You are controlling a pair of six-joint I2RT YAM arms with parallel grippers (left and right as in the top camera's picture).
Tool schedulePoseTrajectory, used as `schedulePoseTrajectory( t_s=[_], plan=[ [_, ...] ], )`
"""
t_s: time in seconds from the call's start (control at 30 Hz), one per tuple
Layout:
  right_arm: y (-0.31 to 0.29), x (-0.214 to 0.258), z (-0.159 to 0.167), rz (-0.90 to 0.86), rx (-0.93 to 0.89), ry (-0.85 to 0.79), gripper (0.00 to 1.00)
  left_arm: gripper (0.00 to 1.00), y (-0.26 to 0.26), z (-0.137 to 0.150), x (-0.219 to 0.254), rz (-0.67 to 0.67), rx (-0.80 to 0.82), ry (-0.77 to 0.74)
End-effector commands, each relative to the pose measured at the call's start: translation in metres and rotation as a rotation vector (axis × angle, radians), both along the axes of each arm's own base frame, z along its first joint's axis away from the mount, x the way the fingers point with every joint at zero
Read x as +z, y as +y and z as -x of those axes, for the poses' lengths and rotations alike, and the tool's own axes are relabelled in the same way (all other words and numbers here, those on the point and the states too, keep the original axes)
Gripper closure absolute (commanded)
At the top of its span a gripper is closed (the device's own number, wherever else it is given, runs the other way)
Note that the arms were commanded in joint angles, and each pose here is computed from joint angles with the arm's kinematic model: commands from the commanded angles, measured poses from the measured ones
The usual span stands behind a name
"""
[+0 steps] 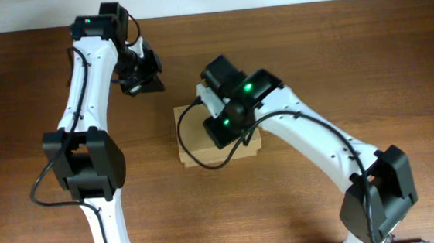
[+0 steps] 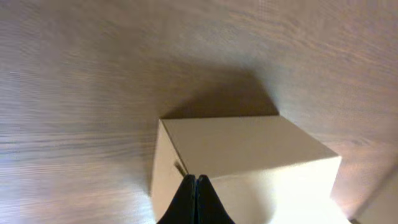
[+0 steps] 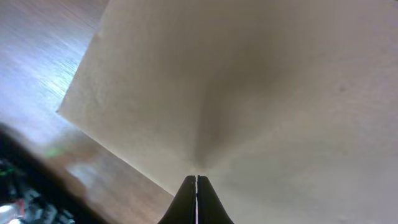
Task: Pack container
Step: 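Press the lid down with the right gripper to close the box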
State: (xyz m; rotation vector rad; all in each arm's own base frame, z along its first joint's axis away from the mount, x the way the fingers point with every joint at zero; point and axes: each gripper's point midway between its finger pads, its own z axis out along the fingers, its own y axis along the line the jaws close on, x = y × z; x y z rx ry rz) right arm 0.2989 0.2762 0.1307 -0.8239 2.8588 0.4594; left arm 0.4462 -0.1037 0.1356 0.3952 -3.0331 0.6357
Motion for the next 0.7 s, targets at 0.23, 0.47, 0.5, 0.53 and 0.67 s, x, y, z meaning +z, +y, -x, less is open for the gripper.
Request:
schedulePoseTrajectory(
  t_s=[0.23,0.47,0.5,0.53,0.67],
  plan=[
    [0.005,-0.052,0.000,0.143,-0.015,0.050,0.96,0.98,0.022,-0.007,0.016,-0.140,-0.007,-0.057],
    [0.008,-0.049,-0.003,0.130,-0.015,0.036,0.96,0.98,0.022,-0.008,0.016,-0.140,-0.007,-0.059],
    [0.009,-0.046,-0.003,0.126,-0.015,0.032,0.96,0.98,0.022,-0.008,0.016,-0.140,-0.007,-0.060],
    [0.010,-0.041,-0.005,0.116,-0.015,0.024,0.96,0.98,0.022,-0.008,0.017,-0.140,-0.007,-0.062],
    [0.023,0.000,-0.014,0.040,0.018,-0.052,0.96,0.98,0.022,-0.008,0.022,-0.138,-0.007,-0.066]
  ],
)
